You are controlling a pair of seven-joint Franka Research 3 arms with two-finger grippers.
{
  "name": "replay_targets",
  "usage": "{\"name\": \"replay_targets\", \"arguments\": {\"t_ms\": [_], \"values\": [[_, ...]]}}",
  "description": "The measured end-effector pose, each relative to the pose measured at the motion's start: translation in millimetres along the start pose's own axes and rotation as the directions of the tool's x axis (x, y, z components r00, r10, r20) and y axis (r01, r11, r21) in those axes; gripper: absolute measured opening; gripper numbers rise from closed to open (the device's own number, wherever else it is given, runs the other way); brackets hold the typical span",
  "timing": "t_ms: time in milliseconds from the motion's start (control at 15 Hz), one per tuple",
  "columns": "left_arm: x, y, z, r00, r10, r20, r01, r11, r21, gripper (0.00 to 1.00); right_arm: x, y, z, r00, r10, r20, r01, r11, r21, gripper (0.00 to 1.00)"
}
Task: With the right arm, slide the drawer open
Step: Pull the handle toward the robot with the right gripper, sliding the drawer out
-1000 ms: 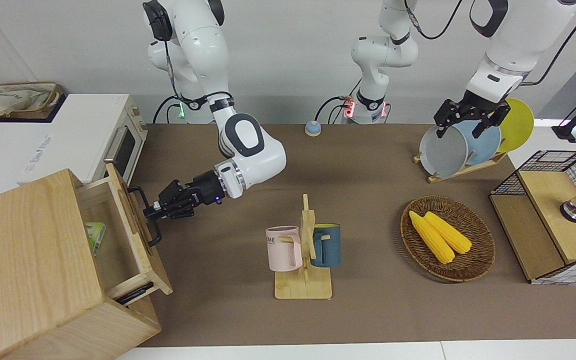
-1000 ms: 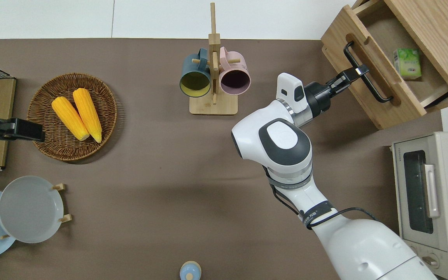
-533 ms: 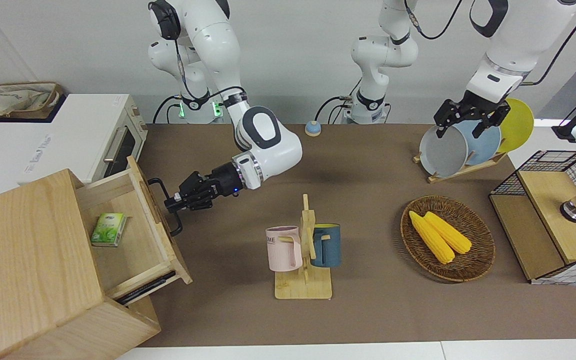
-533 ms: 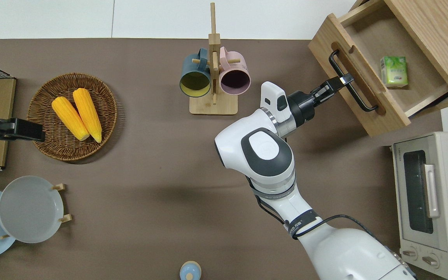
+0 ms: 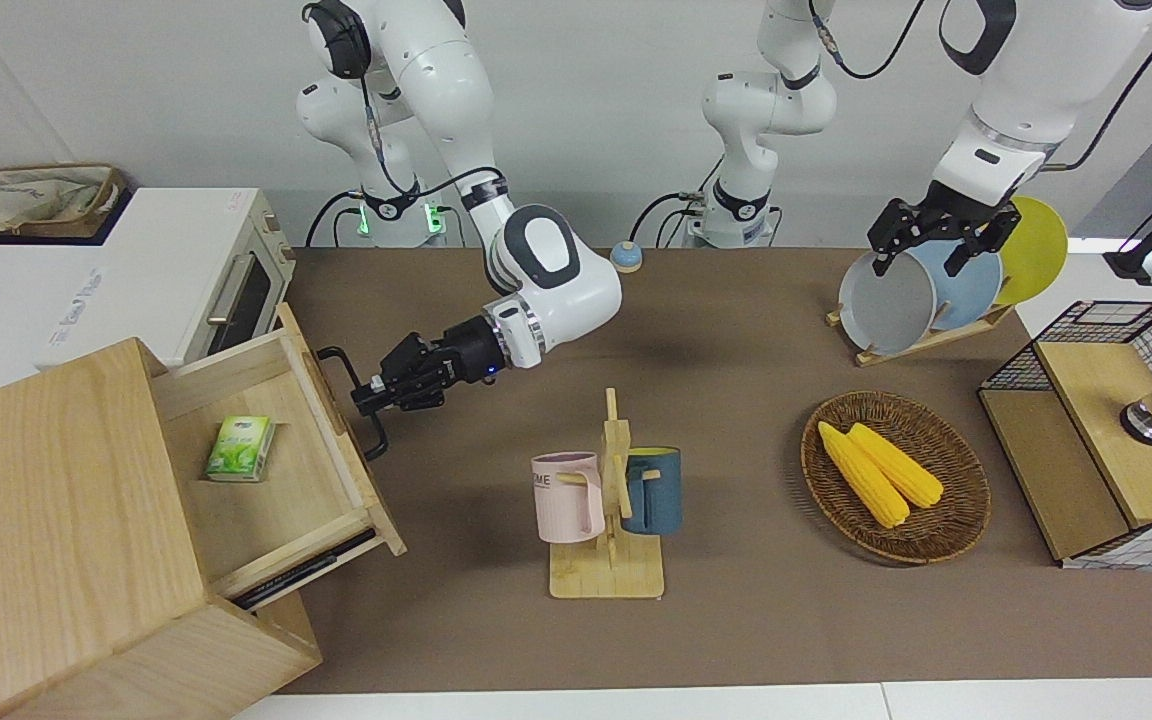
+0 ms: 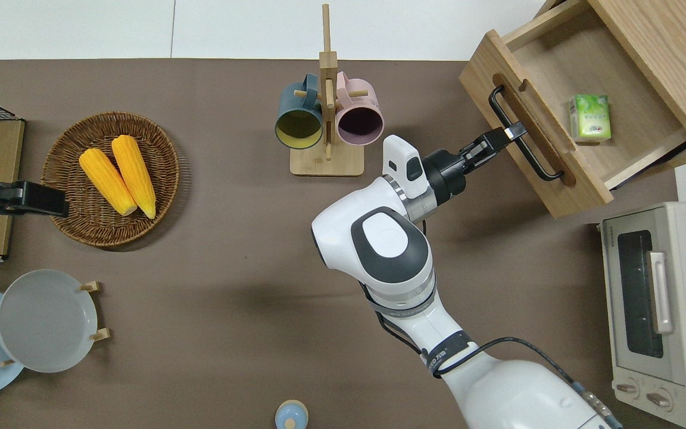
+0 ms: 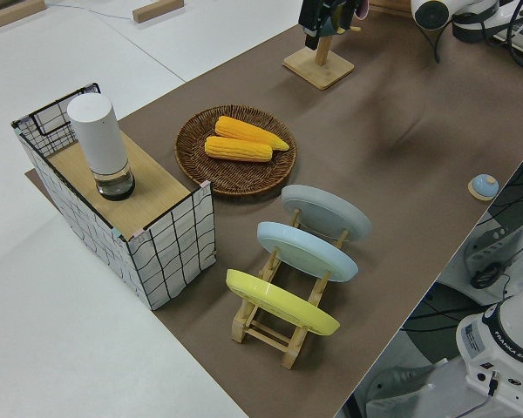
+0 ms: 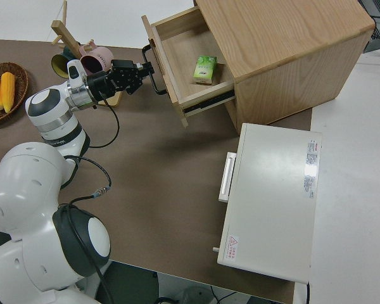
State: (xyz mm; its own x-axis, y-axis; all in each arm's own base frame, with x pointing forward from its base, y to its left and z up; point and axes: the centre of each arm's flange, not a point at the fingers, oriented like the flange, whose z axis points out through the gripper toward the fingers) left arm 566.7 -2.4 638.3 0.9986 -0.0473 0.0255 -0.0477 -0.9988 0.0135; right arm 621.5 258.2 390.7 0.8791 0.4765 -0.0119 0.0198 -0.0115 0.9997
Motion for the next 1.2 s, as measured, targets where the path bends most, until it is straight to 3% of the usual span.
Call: {"name": "replay_targets", "arguments": {"t_ms": [533, 1200], "values": [[0, 0, 0, 1.0000, 0.000, 0.000, 0.000, 1.000, 0.000, 0.99, -0.3, -2, -45, 1.000, 0.002, -0.001, -0.002, 1.000, 0.004, 0.01], [0, 0, 0, 1.0000, 0.000, 0.000, 0.000, 1.000, 0.000, 1.00, 3.9, -4, -77, 1.000, 0.007, 0.016, -0.007, 1.000, -0.005, 0.01]]}}
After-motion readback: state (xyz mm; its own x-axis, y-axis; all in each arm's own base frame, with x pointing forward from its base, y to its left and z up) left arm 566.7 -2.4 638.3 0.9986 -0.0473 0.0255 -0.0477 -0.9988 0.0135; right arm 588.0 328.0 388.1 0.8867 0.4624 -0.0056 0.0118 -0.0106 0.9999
